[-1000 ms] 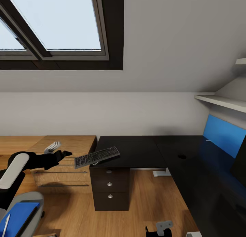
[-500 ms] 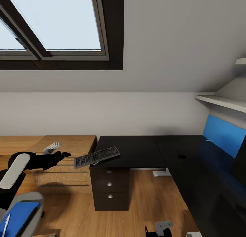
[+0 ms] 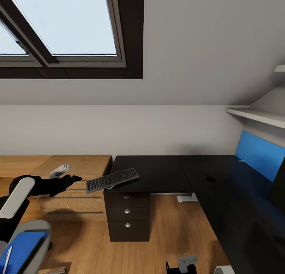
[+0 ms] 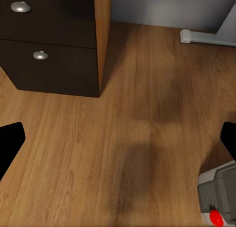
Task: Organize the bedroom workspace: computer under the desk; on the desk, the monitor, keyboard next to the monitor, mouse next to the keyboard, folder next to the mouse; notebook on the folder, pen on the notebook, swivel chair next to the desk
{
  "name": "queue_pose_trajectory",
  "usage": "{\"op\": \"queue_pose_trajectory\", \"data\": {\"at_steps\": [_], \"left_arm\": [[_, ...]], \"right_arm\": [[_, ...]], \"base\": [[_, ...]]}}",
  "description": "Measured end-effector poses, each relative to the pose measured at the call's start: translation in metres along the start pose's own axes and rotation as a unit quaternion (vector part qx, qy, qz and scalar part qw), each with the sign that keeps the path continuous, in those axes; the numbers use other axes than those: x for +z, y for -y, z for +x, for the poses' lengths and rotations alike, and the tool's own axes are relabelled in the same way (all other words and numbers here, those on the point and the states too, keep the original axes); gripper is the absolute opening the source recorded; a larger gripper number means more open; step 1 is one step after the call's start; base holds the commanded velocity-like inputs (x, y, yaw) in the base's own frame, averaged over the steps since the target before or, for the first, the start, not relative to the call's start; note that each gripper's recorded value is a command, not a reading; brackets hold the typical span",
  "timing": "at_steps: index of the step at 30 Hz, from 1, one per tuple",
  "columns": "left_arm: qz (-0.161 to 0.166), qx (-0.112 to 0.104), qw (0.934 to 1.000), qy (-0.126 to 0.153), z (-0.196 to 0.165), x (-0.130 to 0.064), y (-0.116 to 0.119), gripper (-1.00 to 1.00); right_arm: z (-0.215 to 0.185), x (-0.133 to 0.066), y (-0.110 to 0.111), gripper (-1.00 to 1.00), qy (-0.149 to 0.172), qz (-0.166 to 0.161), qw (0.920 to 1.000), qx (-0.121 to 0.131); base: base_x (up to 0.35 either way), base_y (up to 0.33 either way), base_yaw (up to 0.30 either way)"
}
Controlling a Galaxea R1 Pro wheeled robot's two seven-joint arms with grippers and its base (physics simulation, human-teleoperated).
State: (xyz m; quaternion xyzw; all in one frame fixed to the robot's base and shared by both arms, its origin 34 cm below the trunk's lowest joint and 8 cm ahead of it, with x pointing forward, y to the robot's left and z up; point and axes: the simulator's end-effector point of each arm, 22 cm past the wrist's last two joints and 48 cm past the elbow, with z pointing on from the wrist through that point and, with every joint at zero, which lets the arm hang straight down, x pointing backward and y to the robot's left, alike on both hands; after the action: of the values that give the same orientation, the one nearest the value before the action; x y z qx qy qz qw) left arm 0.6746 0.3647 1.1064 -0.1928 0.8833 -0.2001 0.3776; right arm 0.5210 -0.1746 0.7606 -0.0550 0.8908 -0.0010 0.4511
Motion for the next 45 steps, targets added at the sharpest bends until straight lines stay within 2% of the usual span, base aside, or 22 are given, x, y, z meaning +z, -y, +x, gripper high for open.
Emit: {"op": "queue_pose_trajectory", "data": {"at_steps": [13,31,45], "left_arm": [[-0.020,0.007,0.9998,-0.005,0.004,0.009,-0.012,1.00],[-0.026,0.004,0.9995,-0.017,0.012,0.021,-0.019,1.00],[-0.036,0.009,0.9992,-0.017,0.014,0.023,-0.022,1.00]], "right_arm": [[0.010,0.001,-0.001,1.00,-0.010,-0.001,0.9999,0.002],[0.021,0.002,0.000,1.00,-0.022,-0.001,0.9998,0.002],[0.023,0.001,-0.001,1.00,-0.023,-0.004,0.9997,-0.001]], "base": [[0.000,0.000,-0.011],[0.001,0.000,-0.100],[0.107,-0.032,-0.010]]}}
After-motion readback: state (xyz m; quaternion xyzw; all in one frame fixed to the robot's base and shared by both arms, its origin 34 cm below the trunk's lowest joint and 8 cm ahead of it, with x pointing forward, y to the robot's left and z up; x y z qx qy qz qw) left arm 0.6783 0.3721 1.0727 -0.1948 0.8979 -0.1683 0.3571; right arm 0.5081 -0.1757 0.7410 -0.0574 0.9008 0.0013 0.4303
